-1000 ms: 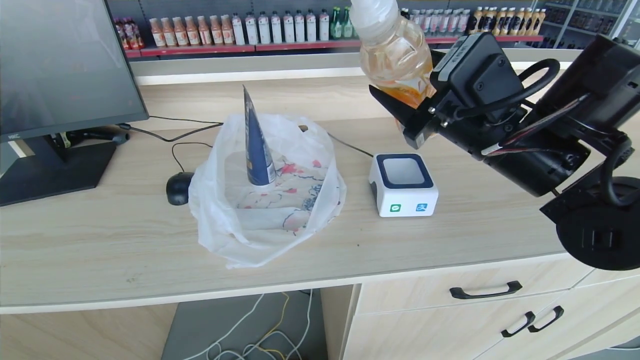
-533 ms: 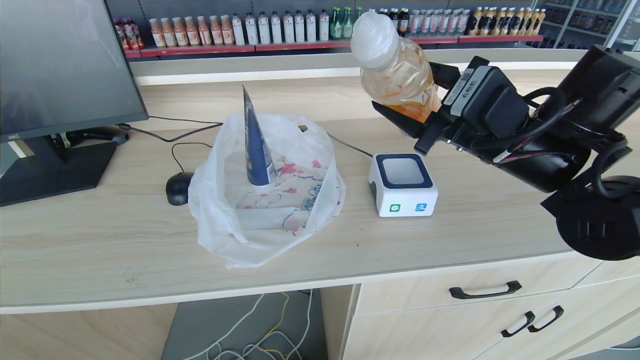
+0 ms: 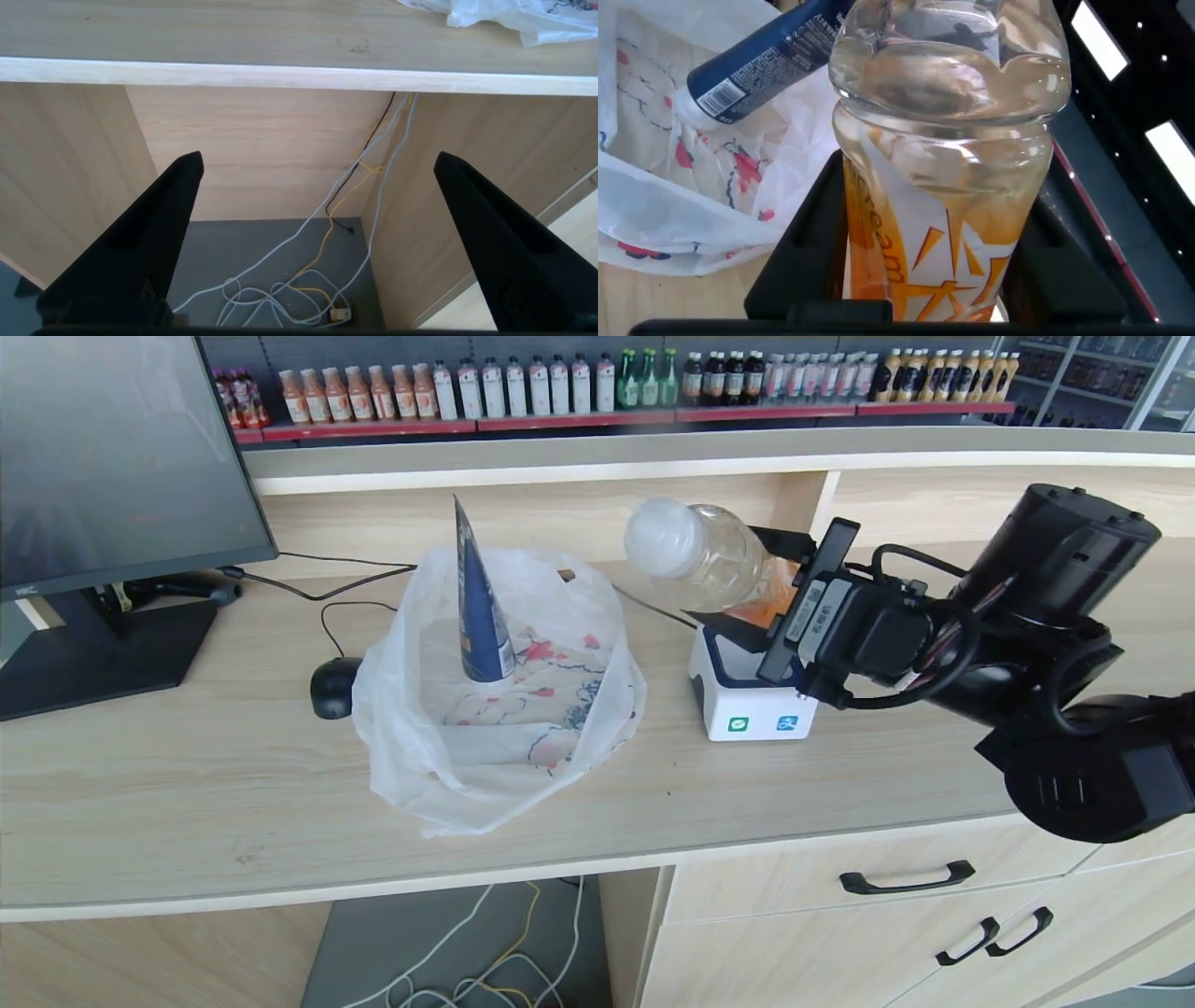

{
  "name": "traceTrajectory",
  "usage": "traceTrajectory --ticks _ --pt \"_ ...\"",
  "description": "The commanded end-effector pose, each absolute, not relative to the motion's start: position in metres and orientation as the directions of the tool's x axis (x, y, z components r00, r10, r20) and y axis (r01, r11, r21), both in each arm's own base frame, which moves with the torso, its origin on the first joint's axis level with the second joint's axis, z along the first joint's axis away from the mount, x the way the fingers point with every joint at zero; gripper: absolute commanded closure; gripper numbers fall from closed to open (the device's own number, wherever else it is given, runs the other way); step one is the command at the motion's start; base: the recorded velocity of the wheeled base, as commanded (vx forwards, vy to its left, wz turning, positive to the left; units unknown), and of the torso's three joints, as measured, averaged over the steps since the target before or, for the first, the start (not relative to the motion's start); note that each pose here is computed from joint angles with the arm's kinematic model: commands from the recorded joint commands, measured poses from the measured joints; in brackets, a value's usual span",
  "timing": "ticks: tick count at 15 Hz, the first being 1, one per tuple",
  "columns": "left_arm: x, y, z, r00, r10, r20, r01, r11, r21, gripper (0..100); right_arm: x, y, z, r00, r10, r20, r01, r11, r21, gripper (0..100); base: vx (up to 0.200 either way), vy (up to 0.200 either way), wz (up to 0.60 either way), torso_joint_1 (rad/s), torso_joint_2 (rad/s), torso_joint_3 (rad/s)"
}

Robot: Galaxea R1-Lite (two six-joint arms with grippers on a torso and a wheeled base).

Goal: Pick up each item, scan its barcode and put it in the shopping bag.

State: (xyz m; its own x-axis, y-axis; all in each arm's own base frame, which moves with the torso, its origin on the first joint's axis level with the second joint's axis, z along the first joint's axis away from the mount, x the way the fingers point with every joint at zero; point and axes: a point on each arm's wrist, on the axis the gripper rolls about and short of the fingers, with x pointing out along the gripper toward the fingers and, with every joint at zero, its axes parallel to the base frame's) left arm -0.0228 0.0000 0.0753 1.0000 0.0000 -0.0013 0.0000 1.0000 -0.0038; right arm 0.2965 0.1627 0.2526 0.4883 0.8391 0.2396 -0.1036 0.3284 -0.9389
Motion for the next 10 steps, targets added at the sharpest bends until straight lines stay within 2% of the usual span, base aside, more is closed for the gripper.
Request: traceTrajectory --ticks 1,6,10 --pt "-0.023 0.0 0.075 1.0 0.0 -0.002 0.0 1.0 -0.005 0 0.294 0.164 0.242 0.486 0.849 0.207 -0.122 0.3 -0.946 100 0.0 0.0 0.0 0.0 0.0 0.0" --pt "-0.023 0.0 0.075 1.0 0.0 -0.002 0.0 1.0 -0.005 0 0.294 0.164 0.231 0.403 0.9 0.166 -0.136 0.238 -0.962 100 0.0 0.0 0.0 0.0 0.0 0.0" --pt "-0.023 0.0 0.075 1.0 0.0 0.0 0.0 1.0 -0.005 0 0.297 0.158 0.231 0.388 0.907 0.162 -0.128 0.227 -0.965 100 0.0 0.0 0.0 0.0 0.0 0.0"
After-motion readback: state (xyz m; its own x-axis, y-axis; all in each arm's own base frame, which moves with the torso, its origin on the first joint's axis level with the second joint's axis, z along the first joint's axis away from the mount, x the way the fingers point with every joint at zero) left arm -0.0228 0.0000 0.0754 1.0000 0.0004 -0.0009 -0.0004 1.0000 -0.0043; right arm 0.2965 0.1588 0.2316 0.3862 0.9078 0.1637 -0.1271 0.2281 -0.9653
